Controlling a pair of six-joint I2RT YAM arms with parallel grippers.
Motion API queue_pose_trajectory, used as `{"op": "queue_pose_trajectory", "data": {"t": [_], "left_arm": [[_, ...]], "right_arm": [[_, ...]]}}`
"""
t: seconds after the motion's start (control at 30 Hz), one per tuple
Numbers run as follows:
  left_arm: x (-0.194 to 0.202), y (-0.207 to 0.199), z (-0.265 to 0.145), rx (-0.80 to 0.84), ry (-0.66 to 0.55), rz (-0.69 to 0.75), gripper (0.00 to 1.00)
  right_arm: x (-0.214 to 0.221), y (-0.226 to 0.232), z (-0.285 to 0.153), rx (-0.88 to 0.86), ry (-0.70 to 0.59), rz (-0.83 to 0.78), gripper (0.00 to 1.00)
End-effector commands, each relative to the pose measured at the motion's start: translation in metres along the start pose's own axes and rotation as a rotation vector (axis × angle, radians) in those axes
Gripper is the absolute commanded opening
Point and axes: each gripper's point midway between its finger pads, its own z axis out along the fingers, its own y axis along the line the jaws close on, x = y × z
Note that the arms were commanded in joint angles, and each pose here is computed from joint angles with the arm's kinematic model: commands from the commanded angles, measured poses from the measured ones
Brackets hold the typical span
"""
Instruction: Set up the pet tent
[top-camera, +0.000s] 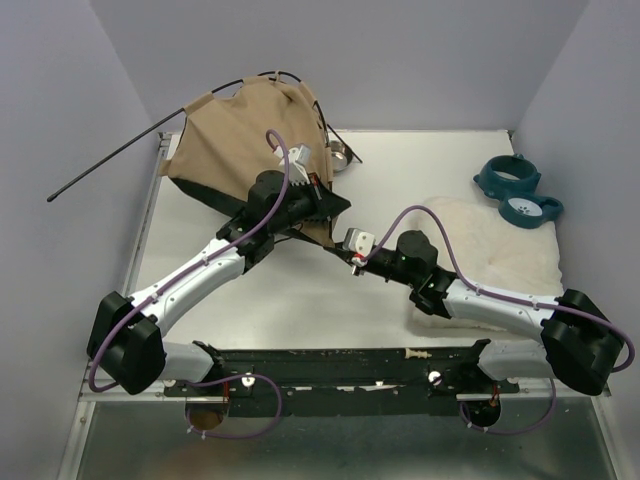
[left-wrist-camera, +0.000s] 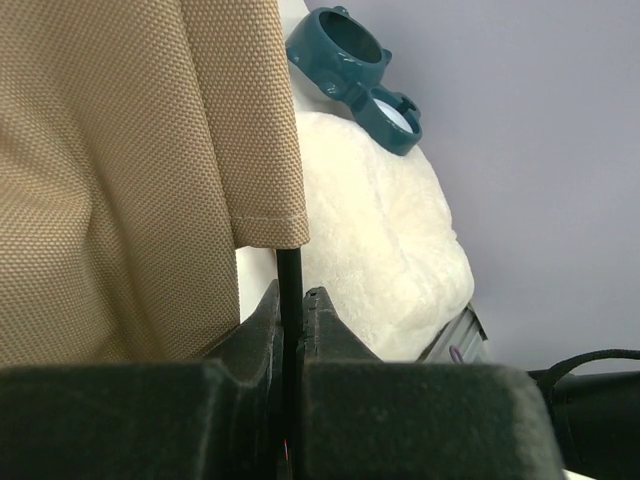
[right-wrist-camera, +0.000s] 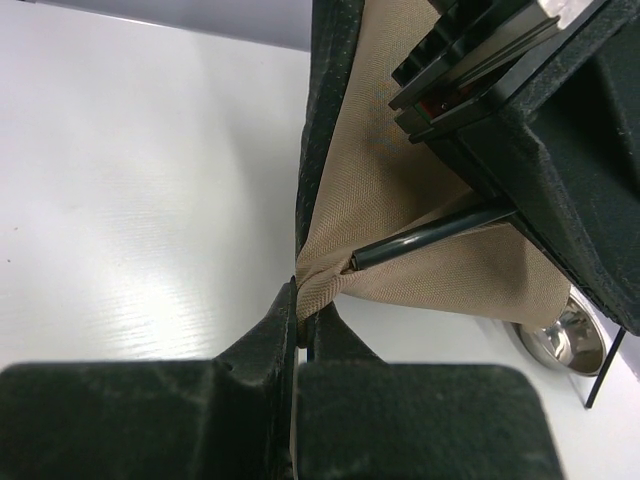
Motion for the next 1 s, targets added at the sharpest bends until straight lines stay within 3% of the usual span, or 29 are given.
{"op": "queue_pose_trajectory", "data": {"t": [0.0,0.67,0.97], "left_arm": [[-0.036,0.025,-0.002,-0.104,-0.164,0.058,0.0],[-0.012,0.027,-0.006,-0.097,-0.141,0.105,0.0],[-0.004,0.032,-0.014,-0.097,-0.139,0.12,0.0]], "right_arm": [[-0.007,0.034,0.002,-0.13,-0.019,0.041,0.01],[-0.013,0.03,0.008,-0.104,0.021,0.227,0.01],[-0.005,0.032,0.009,-0.075,0.107,0.462,0.01]]}}
